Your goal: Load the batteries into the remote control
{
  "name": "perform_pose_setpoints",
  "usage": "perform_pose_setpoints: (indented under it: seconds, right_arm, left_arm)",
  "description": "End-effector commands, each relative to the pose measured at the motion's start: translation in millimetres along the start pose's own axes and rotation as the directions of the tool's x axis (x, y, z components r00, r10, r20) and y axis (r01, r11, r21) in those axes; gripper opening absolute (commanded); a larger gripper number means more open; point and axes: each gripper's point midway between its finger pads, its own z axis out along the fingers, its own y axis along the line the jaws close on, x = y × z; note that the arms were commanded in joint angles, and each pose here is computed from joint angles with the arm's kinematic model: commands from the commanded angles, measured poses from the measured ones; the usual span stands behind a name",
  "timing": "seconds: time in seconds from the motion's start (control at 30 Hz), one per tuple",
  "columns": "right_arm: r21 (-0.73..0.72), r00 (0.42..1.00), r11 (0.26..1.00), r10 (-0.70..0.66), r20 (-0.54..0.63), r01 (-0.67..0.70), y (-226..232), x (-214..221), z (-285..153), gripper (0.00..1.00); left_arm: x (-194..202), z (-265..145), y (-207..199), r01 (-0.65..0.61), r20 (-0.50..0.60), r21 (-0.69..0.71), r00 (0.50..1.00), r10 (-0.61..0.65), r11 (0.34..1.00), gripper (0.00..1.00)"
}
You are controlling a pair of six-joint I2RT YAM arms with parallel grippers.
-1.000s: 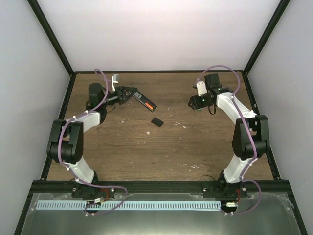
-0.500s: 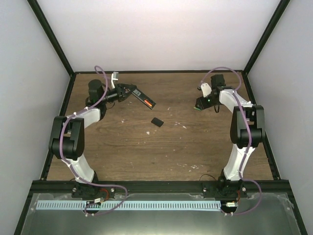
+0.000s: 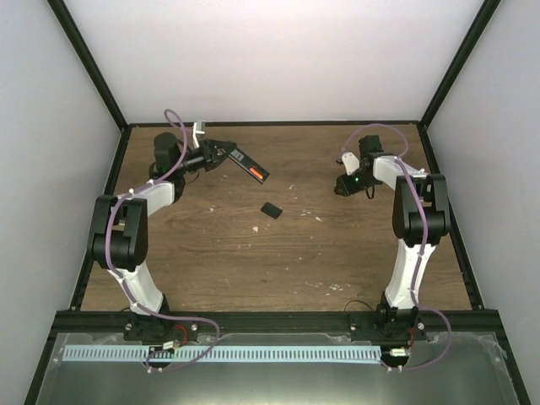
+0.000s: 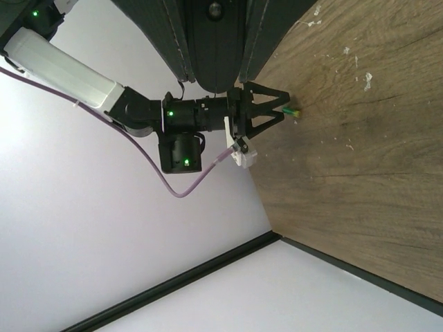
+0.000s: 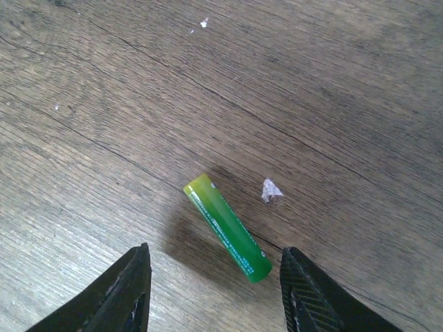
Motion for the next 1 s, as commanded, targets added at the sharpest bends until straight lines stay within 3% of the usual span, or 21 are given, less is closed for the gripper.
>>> perform_pose_setpoints:
  seconds: [0.0,0.33,0.97]
  right_arm:
    - [0.003,1.0,1.0,-0.013,0.023,0.013,-5.6,-12.5,-0.5,0.44]
    - [0.008,1.0,1.0,-0.009,-0.01,0.009,-8.1,-4.8,8.5,0.39]
    - [0.042,0.999,0.999,-0.019,-0.038,0.021,-9.7,0.8,3.4,0.2]
  left_arm:
    - [-8.3,1.8,3.1,-0.017,0.009,0.006,1.0,0.017,1.0,0.0]
    - [-11.6,2.6,7.1,-0.014,0.011,0.006,1.0,0.014,1.0,0.0]
    - [-15.9,5.1,9.1,-0.014,0.004,0.012,1.0,0.014,1.0,0.0]
